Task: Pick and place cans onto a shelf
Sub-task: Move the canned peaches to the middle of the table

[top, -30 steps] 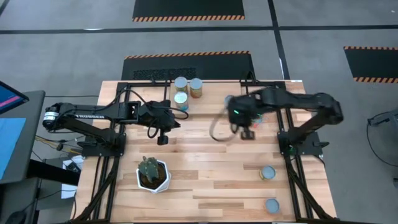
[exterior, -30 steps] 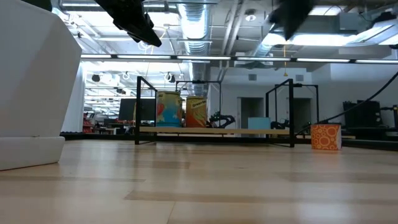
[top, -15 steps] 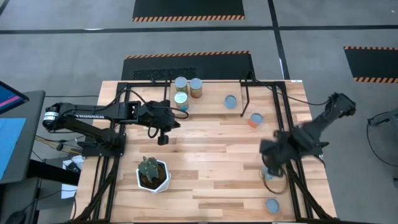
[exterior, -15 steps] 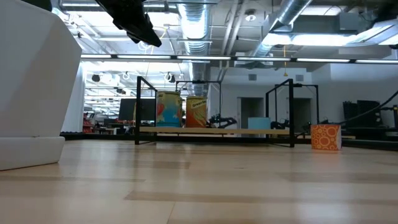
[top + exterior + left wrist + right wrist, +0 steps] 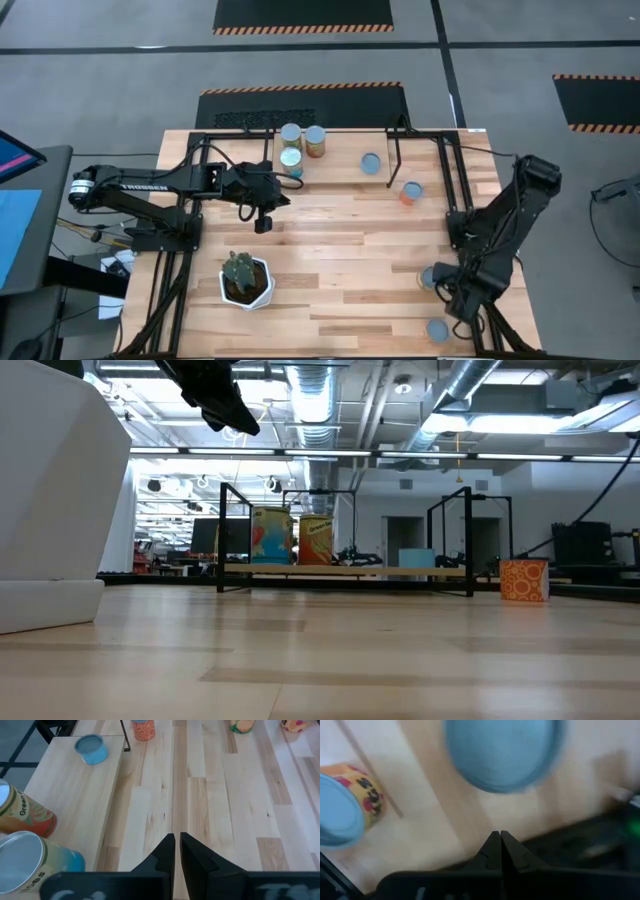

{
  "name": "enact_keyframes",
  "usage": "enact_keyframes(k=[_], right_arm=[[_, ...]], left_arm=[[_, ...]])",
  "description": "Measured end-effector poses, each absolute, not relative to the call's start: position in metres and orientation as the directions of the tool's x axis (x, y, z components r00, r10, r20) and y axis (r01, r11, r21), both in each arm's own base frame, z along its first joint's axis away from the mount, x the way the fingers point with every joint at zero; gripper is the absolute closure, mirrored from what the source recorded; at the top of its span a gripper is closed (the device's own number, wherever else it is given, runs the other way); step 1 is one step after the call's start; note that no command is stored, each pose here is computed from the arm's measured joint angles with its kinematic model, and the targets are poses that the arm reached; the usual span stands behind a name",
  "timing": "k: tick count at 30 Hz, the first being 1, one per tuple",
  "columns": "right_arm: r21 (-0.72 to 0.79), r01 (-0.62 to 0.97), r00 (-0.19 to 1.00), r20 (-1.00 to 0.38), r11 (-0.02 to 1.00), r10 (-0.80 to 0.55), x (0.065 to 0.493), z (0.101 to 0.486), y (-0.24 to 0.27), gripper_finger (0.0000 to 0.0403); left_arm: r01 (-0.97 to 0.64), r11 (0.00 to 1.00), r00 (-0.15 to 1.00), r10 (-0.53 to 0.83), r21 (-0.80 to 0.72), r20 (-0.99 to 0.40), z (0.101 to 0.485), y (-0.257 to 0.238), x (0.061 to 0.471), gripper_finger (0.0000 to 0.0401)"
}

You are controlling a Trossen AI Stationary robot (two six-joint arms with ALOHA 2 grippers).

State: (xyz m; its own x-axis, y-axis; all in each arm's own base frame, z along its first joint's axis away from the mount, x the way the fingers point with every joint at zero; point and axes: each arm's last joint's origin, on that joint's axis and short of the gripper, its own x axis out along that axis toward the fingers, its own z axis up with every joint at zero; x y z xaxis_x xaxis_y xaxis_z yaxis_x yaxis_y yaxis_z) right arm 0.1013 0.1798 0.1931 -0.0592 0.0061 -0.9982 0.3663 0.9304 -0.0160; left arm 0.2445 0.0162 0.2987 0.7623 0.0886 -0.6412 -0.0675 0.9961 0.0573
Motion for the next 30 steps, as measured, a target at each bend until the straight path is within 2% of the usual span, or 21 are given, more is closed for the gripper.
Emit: enact_keyframes(k=[3, 6, 11, 14, 19, 24, 27, 30], right_arm=[[-0.026, 0.364, -0.061, -0.998, 0.931, -0.004, 0.108, 0.179, 0.183, 0.0398], [-0.11, 0.374, -0.091, -0.992, 0.921, -0.082, 0.118, 0.161, 0.173, 0.0398], [-0.181, 0.426, 0.033, -0.976, 0.886, -0.215, 0.155, 0.148, 0.144, 0.0395], [-0.145, 0.455, 0.066, -0.978, 0.879, -0.196, 0.165, 0.16, 0.138, 0.0389], [-0.012, 0.412, 0.167, -0.982, 0.911, -0.088, 0.158, 0.177, 0.149, 0.0392], [0.007, 0.407, 0.19, -0.979, 0.914, -0.076, 0.164, 0.178, 0.144, 0.0398], [0.053, 0.376, 0.257, -0.965, 0.925, -0.05, 0.181, 0.171, 0.131, 0.0396], [0.009, 0.378, 0.398, -0.905, 0.926, -0.153, 0.201, 0.173, 0.115, 0.0398]], left_arm=[[-0.067, 0.996, 0.763, 0.088, 0.057, -0.641, 0.299, 0.016, 0.245, 0.0383], [-0.068, 0.996, 0.764, 0.089, 0.057, -0.639, 0.299, 0.016, 0.245, 0.0383], [-0.068, 0.996, 0.764, 0.089, 0.056, -0.639, 0.299, 0.016, 0.245, 0.0383], [-0.07, 0.996, 0.764, 0.088, 0.054, -0.639, 0.299, 0.016, 0.245, 0.0383], [-0.074, 0.996, 0.764, 0.088, 0.049, -0.639, 0.299, 0.016, 0.245, 0.0383], [-0.065, 0.996, 0.764, 0.088, 0.06, -0.639, 0.299, 0.016, 0.245, 0.0383], [-0.065, 0.996, 0.764, 0.088, 0.059, -0.639, 0.299, 0.016, 0.245, 0.0383], [-0.066, 0.996, 0.764, 0.088, 0.059, -0.639, 0.299, 0.016, 0.245, 0.0383]])
